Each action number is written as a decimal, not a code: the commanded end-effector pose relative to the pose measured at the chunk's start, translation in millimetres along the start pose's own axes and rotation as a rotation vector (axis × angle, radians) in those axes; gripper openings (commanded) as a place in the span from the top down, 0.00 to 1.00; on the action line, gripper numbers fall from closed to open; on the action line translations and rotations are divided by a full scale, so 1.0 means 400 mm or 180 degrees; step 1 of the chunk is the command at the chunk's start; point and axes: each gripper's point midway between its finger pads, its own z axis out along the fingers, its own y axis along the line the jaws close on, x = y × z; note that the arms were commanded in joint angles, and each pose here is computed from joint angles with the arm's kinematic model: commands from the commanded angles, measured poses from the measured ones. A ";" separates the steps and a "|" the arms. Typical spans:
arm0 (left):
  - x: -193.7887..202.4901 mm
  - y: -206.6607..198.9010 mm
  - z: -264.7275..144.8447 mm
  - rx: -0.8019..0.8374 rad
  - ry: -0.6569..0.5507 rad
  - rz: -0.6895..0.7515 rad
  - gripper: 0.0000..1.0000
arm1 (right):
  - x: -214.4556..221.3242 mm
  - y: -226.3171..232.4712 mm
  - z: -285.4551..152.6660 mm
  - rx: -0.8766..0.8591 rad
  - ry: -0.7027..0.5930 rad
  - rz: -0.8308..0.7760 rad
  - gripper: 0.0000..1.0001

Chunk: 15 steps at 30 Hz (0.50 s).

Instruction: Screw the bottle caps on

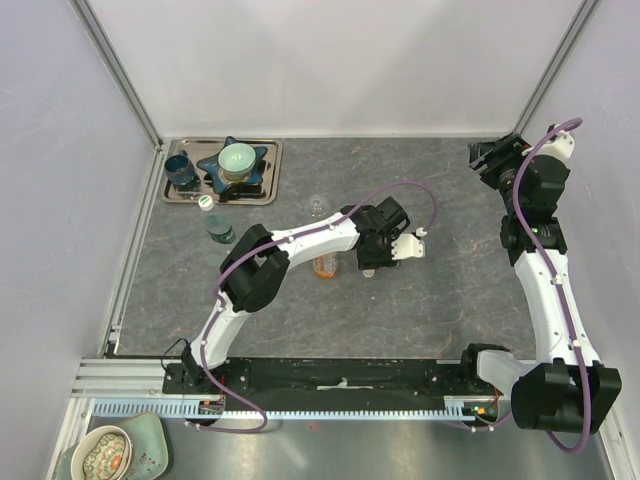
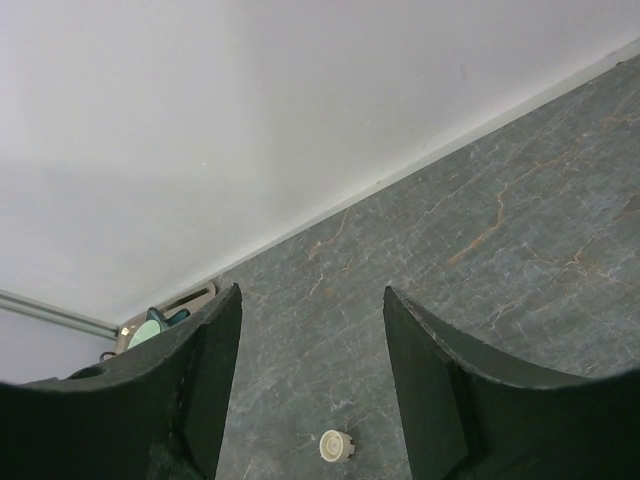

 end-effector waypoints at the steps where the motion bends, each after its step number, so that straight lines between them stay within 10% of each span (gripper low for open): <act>1: -0.015 0.001 0.001 0.0061 -0.0075 0.0087 0.41 | -0.025 0.027 -0.010 -0.0142 -0.0119 0.0026 0.34; 9: -0.009 -0.012 0.036 0.0150 -0.0061 0.0071 0.44 | -0.031 0.037 -0.010 -0.0183 -0.0124 0.0027 0.34; 15: -0.016 -0.016 0.049 0.0195 -0.0091 0.0046 0.70 | -0.030 0.041 -0.009 -0.0206 -0.0112 0.0041 0.36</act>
